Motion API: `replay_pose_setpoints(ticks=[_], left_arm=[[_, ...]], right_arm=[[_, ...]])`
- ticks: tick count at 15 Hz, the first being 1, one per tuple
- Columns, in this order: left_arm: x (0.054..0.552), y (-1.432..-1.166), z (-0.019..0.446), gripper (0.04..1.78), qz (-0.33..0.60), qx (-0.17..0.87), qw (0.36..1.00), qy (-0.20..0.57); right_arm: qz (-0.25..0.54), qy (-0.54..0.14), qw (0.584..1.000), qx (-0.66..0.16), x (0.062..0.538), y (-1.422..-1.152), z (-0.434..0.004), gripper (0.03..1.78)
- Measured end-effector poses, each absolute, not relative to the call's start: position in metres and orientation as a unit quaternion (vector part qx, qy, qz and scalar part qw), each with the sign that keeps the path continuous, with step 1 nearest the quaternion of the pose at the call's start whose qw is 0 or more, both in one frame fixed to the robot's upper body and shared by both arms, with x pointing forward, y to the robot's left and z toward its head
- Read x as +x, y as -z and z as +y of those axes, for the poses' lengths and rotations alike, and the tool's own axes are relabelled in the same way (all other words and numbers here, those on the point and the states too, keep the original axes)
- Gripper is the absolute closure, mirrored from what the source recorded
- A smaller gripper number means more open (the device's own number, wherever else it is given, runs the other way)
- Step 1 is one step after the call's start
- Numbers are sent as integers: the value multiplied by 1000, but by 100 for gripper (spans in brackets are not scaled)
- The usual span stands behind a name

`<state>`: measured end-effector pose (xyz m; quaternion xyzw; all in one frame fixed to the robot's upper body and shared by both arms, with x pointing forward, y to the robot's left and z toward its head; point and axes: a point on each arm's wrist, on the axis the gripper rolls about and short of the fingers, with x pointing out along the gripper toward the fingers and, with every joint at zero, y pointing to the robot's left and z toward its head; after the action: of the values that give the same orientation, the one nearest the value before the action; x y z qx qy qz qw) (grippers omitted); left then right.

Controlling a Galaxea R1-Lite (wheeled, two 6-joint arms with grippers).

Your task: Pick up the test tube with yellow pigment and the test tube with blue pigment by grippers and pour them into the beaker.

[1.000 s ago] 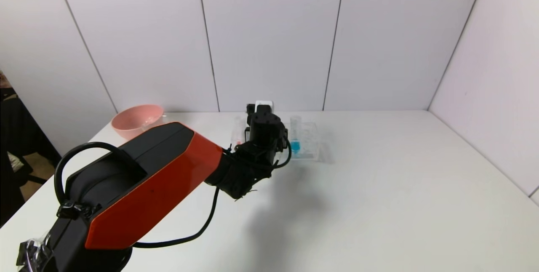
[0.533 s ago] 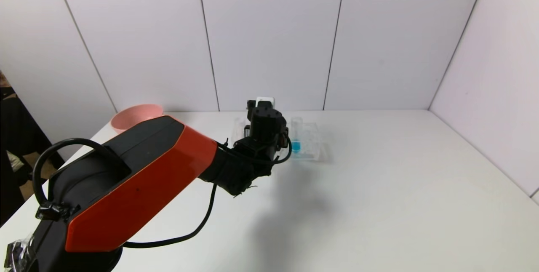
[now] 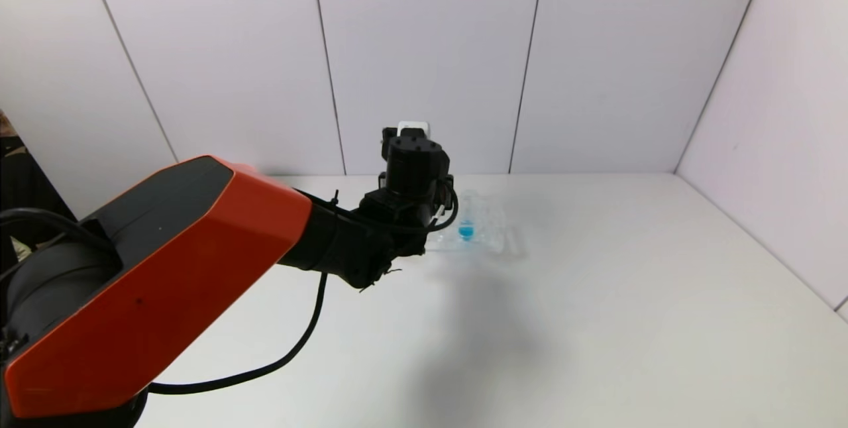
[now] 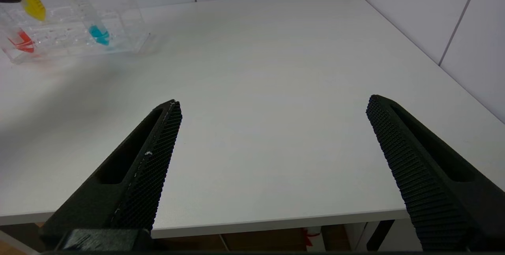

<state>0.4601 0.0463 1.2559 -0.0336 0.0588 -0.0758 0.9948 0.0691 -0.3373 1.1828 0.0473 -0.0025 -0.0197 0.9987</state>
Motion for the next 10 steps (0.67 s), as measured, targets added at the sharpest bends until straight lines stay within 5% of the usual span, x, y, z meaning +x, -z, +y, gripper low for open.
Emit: replay_pose_setpoints(ticks=[10], left_arm=[[425,-1348,61,128,14,-32,995,92]], right_arm=[[-2,20,999,47,69,-1183,-337,10]])
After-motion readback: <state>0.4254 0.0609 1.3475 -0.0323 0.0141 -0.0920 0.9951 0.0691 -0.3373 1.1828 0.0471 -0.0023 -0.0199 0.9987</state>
